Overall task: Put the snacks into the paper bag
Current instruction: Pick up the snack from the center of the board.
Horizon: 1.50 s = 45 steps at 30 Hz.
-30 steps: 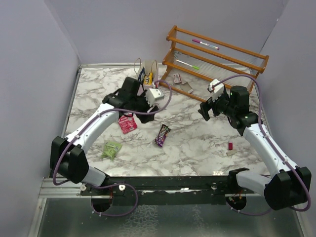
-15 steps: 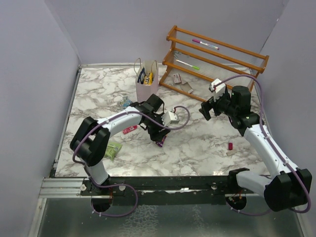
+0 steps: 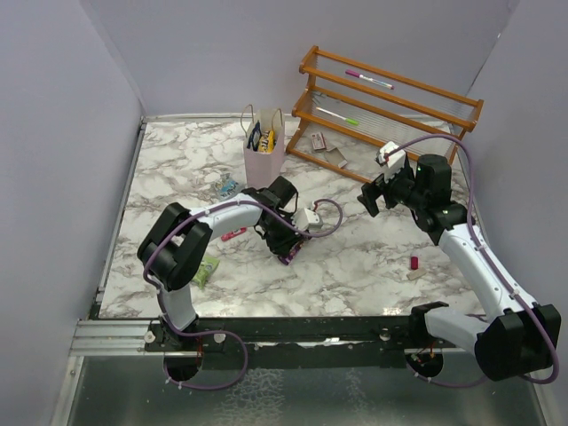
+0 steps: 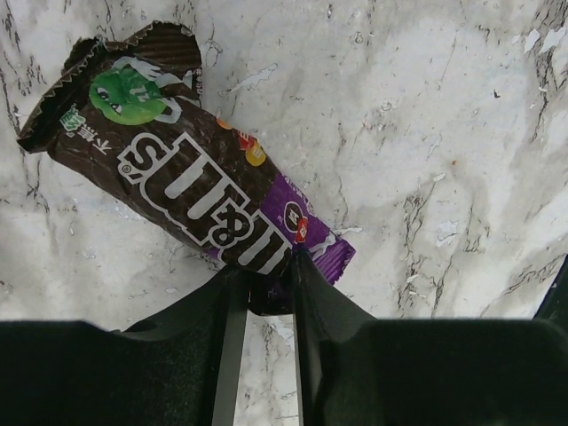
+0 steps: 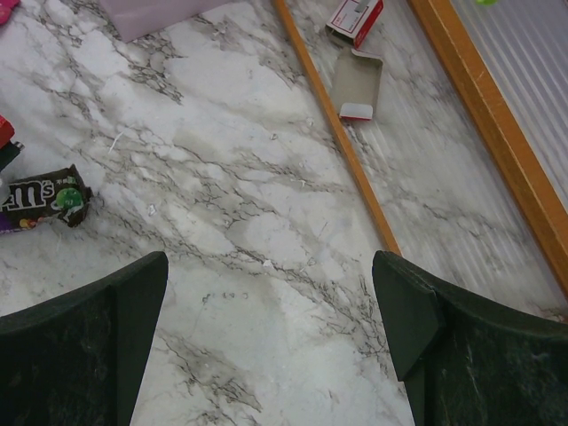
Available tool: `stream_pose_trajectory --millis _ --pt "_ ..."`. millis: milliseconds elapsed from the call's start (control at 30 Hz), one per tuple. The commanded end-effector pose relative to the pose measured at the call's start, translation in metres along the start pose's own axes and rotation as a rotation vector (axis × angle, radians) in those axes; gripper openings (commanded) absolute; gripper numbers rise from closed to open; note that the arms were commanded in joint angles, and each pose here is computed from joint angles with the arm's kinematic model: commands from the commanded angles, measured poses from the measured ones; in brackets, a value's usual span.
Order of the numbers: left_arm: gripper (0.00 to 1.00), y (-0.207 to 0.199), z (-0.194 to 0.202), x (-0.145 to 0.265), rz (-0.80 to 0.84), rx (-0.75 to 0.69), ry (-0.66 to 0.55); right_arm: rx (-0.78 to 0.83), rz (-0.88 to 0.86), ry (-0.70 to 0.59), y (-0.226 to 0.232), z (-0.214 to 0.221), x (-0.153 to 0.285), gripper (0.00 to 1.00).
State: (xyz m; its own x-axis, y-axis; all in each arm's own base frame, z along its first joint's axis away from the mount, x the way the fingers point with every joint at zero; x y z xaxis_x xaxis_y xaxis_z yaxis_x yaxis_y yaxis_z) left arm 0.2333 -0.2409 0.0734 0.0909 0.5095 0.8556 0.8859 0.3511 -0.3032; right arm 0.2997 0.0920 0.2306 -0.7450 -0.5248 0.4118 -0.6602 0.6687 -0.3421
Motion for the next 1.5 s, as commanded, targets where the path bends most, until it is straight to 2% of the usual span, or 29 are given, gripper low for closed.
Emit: stream_pose_trajectory --millis 0,433,700,1100,1233,1467 --pt "0.24 -0.001 0.002 -0.001 -0.006 -0.025 0.003 0.007 -0.010 -0.018 0.001 -0.001 0.001 0.99" --pt "0.00 -0.001 -0.002 0.022 -0.057 -0.091 0.024 0.009 -0.017 -0.018 0.002 -0.001 0.001 0.99" --pt "0.00 -0.004 -0.012 0.056 -0.136 -0.168 0.009 0.009 -0.023 -0.017 0.002 0.000 0.000 0.99" --pt "0.00 0.004 -0.030 0.130 -0.407 -0.215 -0.039 0.009 -0.031 -0.018 0.003 0.000 0.000 0.99" --pt "0.00 0.006 -0.039 0.162 -0.525 -0.221 -0.098 0.009 -0.033 -0.019 0.004 0.000 0.000 0.99" --pt "0.00 0.001 -0.064 0.227 -0.729 -0.211 -0.310 0.009 -0.040 -0.021 0.005 0.000 0.000 0.99"
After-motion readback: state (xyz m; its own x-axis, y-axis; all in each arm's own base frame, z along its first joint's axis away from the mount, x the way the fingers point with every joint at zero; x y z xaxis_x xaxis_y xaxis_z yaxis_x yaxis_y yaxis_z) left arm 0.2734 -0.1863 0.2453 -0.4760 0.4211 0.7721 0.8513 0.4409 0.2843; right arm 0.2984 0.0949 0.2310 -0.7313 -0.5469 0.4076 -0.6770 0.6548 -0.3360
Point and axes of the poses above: each gripper's point midway between its finger pads, its own x axis back along the fingers, its own y axis along the line the jaws close on, z = x × y, the point moved 5 cm from there along x, back along the fingers, and after that the axes turned 11 degrees about x, right-handed, at the moved point
